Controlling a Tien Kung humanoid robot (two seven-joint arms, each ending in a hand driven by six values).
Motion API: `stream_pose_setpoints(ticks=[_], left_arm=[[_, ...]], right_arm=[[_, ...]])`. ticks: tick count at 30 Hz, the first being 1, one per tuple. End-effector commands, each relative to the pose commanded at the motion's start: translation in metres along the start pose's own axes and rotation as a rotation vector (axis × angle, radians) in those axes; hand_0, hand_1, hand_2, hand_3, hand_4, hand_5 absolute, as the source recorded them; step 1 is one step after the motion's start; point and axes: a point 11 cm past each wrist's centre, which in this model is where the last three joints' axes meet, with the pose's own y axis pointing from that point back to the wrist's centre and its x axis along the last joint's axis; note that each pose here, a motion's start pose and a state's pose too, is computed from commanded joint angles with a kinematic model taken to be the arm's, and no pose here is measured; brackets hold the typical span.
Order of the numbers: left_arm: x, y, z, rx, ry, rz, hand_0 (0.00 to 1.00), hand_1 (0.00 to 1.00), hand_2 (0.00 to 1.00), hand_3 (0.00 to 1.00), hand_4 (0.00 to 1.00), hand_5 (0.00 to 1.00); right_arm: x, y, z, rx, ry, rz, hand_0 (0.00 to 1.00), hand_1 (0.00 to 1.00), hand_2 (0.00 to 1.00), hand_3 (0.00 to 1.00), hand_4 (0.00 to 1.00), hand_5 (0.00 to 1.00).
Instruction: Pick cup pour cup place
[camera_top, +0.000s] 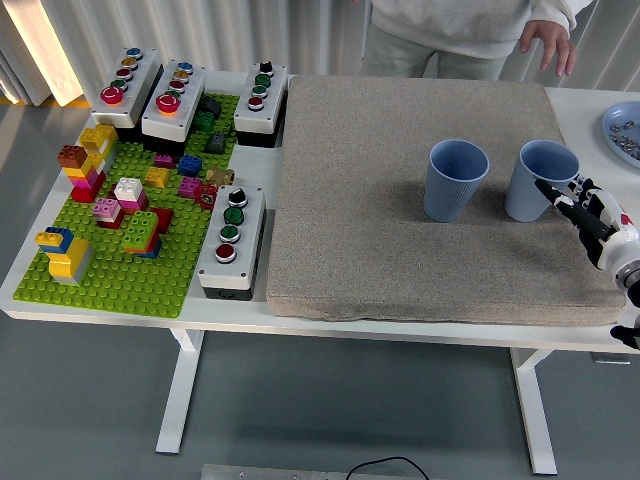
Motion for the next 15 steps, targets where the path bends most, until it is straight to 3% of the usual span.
stream_pose_setpoints(ticks=[15], left_arm=[[0.0, 0.0, -0.0001, 0.0, -0.003, 0.0, 0.742, 0.793, 0.853, 0.642, 0.548, 0.937]], right_arm=[[-0.0054, -0.0029, 0.0006, -0.003, -0.006, -0.01, 0.969, 0.937, 0.998, 0.99, 0.902, 0.679]])
